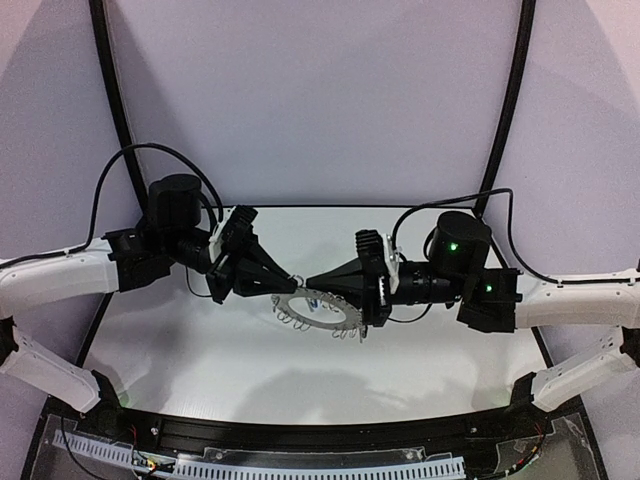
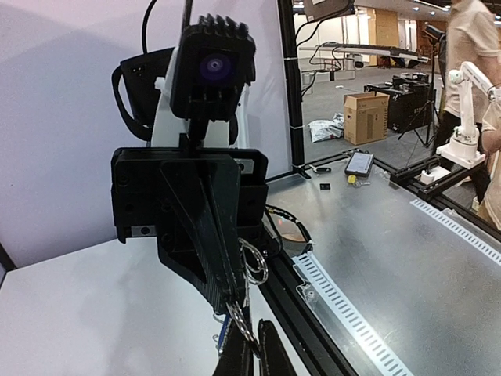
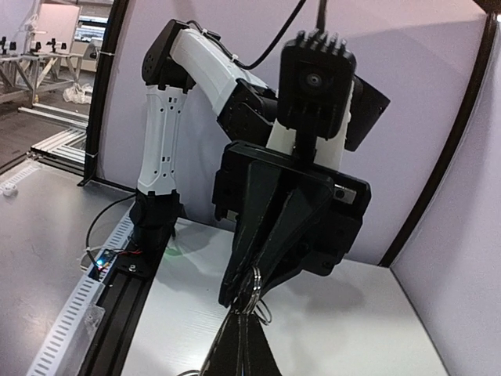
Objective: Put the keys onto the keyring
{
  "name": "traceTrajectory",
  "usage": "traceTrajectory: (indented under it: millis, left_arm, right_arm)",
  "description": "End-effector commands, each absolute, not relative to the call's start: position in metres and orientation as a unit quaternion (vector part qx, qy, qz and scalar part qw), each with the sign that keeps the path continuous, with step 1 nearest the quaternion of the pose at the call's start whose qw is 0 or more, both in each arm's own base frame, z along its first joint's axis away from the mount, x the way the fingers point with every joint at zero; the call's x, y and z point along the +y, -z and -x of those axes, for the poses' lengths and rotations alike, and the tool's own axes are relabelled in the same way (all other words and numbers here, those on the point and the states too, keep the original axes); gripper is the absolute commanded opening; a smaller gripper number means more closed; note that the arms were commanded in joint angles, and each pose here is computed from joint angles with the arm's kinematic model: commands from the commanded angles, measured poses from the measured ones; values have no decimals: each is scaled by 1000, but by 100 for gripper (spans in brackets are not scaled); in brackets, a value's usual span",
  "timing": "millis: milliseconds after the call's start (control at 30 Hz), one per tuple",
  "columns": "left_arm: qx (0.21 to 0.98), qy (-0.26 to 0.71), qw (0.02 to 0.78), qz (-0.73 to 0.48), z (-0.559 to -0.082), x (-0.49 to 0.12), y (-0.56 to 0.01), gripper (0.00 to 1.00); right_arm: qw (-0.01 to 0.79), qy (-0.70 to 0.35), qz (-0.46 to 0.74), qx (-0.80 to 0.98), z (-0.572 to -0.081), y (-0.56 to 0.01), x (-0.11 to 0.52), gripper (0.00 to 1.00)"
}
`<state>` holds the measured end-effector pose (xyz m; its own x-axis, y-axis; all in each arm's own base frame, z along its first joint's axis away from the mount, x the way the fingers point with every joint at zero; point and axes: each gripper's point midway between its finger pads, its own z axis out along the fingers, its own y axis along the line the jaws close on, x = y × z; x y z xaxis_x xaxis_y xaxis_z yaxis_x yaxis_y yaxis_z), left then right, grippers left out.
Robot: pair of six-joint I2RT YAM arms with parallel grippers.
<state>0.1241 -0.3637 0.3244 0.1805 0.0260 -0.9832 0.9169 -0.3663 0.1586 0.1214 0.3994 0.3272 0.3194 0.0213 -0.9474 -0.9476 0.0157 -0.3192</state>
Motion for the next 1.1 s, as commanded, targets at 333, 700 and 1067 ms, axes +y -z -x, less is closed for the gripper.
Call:
traceTrajectory:
  millis: [333,700,1067]
  left_arm:
    - [390,587,319,-633,-106,-362,-323,1]
    - [399,596,218,-662,-92,-352,-299,1]
    - [409,533,287,-683,-108,-359,-295,96]
  right_arm:
    - [701,-314,544,337,-150,-391,389,0]
    - [695,-242,601,313,-159,-384,391,0]
    - [664,-268,608,343,-157,-381,391,0]
